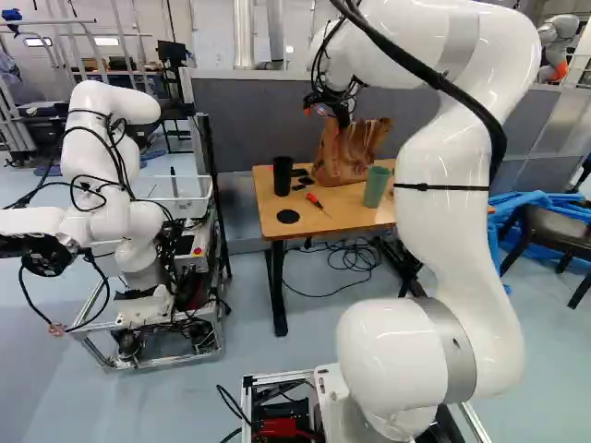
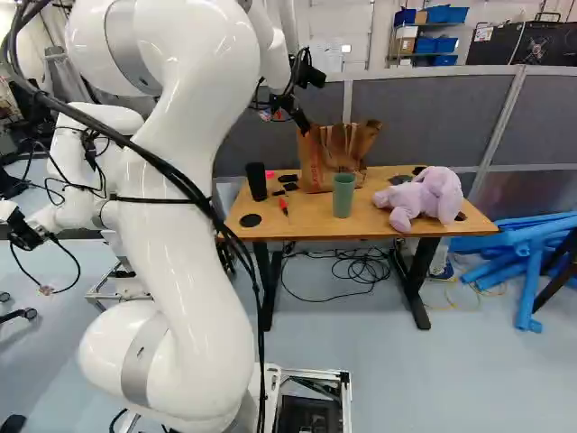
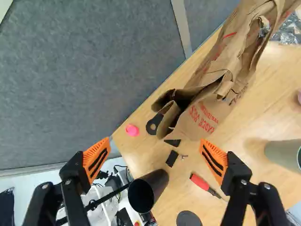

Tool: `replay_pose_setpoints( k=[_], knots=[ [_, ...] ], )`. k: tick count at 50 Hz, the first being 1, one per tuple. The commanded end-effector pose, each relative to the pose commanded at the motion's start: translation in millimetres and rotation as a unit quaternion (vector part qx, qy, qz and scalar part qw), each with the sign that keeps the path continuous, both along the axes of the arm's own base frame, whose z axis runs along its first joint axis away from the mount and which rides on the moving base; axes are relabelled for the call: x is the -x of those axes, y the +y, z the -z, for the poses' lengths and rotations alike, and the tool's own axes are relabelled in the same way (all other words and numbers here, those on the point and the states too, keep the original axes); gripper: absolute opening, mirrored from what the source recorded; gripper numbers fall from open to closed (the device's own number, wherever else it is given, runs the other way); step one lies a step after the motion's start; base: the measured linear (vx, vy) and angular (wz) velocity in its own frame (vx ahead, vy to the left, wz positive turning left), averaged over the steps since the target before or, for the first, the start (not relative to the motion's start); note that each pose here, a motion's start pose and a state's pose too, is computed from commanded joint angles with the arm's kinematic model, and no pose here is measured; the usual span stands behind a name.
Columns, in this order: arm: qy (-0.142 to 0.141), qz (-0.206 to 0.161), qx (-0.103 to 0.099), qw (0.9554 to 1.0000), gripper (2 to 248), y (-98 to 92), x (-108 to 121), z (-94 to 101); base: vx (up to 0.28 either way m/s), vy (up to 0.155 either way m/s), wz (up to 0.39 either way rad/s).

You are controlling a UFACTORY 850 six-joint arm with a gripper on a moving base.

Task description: Pick up the bag on the ground and place it on the table

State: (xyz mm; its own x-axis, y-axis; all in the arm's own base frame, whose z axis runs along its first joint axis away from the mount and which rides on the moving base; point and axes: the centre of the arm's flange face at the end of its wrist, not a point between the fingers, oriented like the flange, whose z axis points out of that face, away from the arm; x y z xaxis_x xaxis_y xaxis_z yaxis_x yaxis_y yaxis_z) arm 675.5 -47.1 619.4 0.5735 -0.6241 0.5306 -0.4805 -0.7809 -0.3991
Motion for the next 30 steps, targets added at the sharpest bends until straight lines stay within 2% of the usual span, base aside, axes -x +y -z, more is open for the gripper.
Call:
replay_pose_setpoints(
  k=[15, 30],
  knots=[
    [-0.034, -0.032, 0.035, 0.9983, 247, 8.2, 37.3, 30.6, 0.0, 0.0, 0.0],
    [-0.067, -0.062, 0.071, 0.9932, 247, 16.2, 81.2, 63.2, 0.0, 0.0, 0.0]
  ],
)
